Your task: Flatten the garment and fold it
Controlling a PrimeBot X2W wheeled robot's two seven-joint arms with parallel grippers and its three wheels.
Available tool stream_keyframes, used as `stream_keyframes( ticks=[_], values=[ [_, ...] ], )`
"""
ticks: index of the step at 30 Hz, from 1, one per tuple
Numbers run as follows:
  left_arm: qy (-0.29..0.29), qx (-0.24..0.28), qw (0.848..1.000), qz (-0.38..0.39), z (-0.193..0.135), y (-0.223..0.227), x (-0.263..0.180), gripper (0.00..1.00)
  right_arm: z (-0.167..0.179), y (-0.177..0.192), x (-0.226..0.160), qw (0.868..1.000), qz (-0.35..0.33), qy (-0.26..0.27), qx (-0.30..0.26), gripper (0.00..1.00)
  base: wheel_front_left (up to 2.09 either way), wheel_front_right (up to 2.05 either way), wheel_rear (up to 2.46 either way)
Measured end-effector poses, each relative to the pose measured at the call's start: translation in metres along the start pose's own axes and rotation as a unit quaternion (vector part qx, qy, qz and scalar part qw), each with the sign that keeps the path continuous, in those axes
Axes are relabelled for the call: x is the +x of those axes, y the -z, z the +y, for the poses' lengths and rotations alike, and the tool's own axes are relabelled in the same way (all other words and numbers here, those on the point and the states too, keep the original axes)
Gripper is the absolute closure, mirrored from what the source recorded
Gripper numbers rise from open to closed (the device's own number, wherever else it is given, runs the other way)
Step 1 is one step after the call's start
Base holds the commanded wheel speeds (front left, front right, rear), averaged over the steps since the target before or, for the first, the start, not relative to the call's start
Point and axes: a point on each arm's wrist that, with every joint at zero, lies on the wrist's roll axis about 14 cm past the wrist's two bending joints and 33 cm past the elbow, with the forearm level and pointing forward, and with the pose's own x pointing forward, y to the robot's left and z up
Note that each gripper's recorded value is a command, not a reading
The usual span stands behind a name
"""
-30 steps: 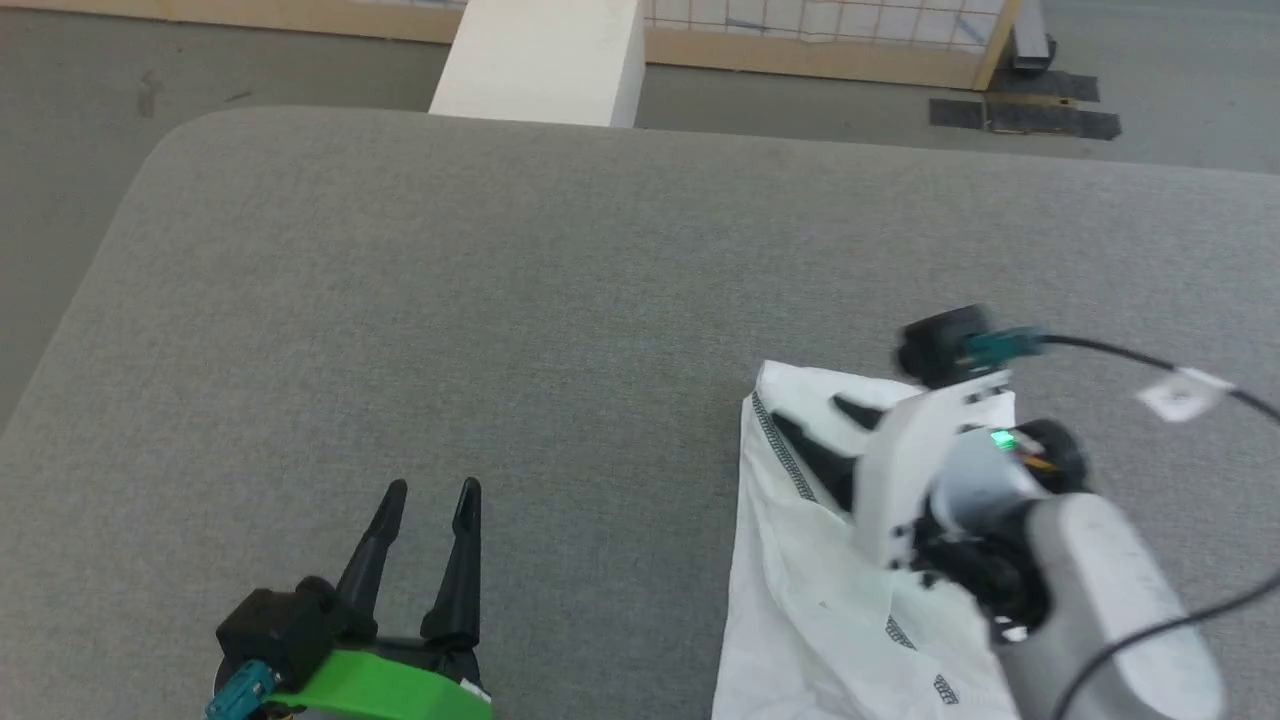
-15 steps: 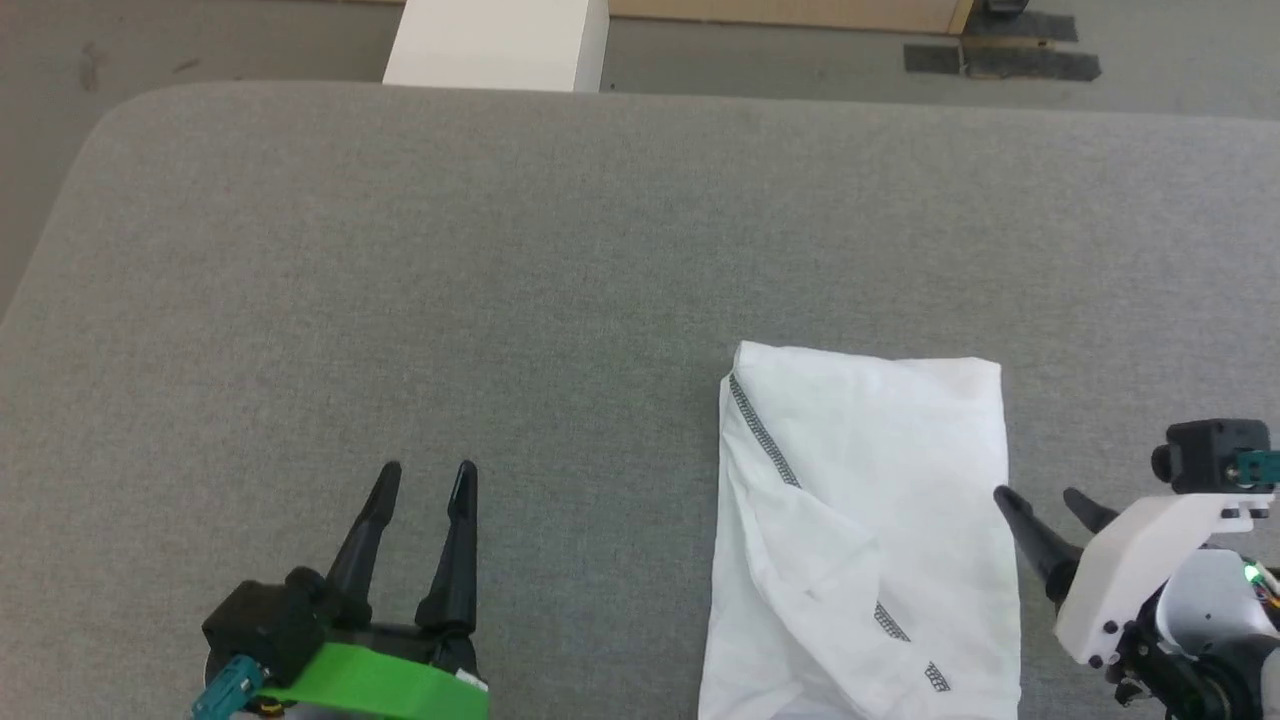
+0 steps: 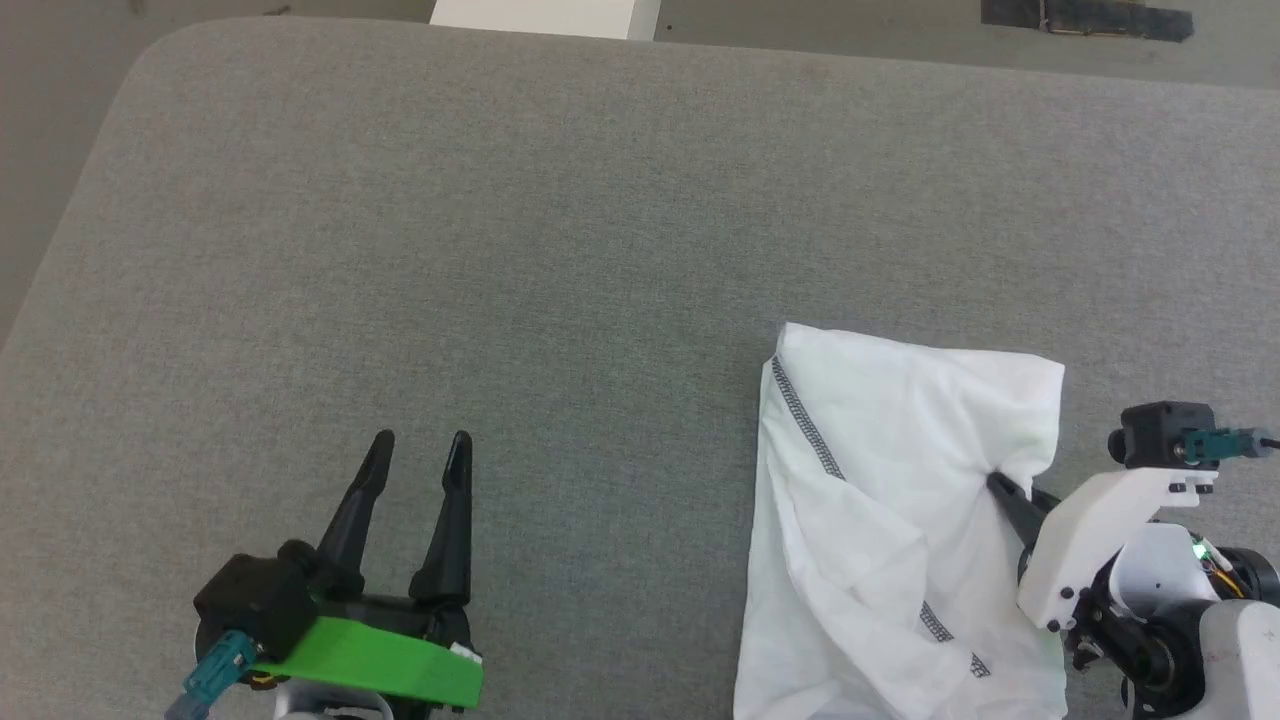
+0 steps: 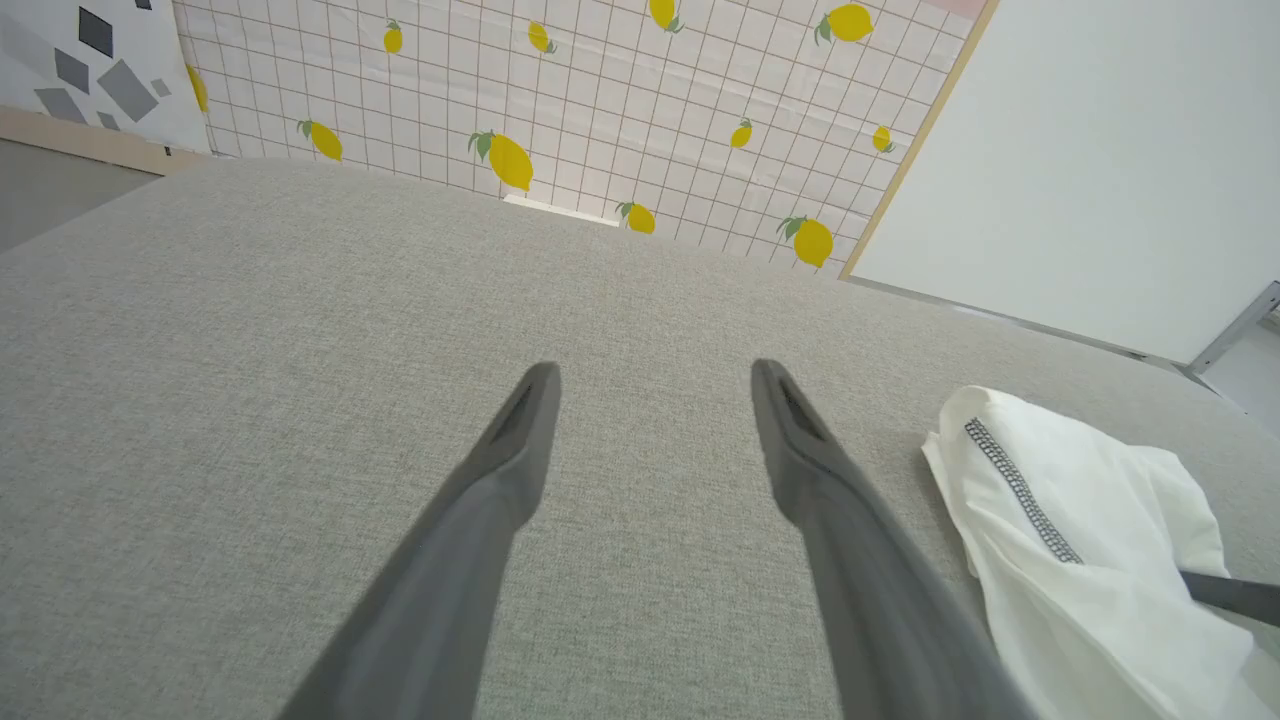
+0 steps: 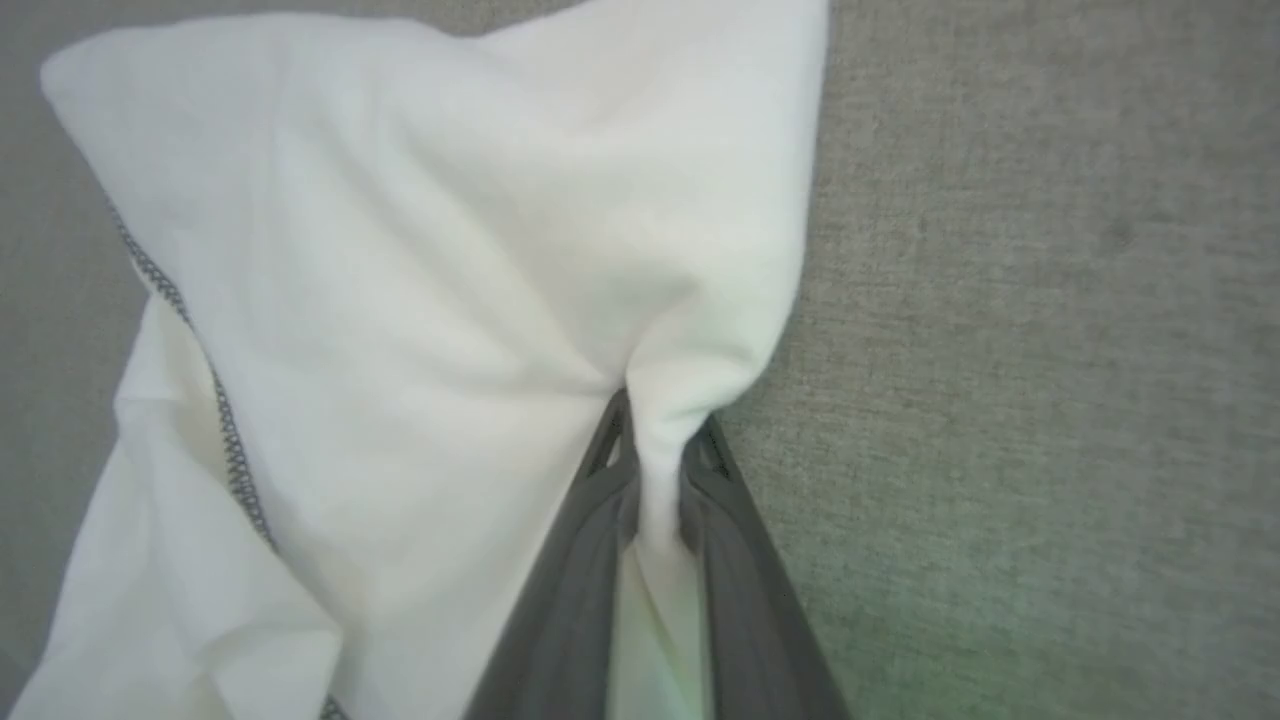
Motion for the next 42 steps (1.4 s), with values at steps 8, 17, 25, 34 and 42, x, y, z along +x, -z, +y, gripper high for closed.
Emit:
stream_keyframes(
  ticks=[8, 17, 25, 34, 42],
  values=[
    [0.028, -0.004, 1.000, -0.004, -0.015, -0.001, 0.007, 0.00, -0.034, -0.042, -0.025, 0.997, -0.036, 0.049, -0.055, 1.00, 0.00, 0.00, 0.00],
    [0.069, -0.009, 0.998, 0.000, -0.038, 0.004, 0.023, 0.00, -0.107, -0.114, -0.082, 0.962, -0.037, 0.176, -0.204, 1.00, 0.00, 0.00, 0.00],
    [0.097, 0.015, 0.995, -0.023, -0.047, -0.002, 0.057, 0.00, -0.180, -0.147, -0.103, 0.914, 0.018, 0.285, -0.289, 1.00, 0.00, 0.00, 0.00],
    [0.108, 0.030, 0.993, -0.029, -0.048, 0.010, 0.093, 0.00, -0.249, -0.160, -0.104, 0.870, 0.076, 0.373, -0.315, 1.00, 0.00, 0.00, 0.00],
    [0.113, 0.028, 0.993, -0.007, -0.046, 0.035, 0.112, 0.00, -0.300, -0.158, -0.110, 0.837, 0.109, 0.432, -0.317, 1.00, 0.00, 0.00, 0.00]
  ],
)
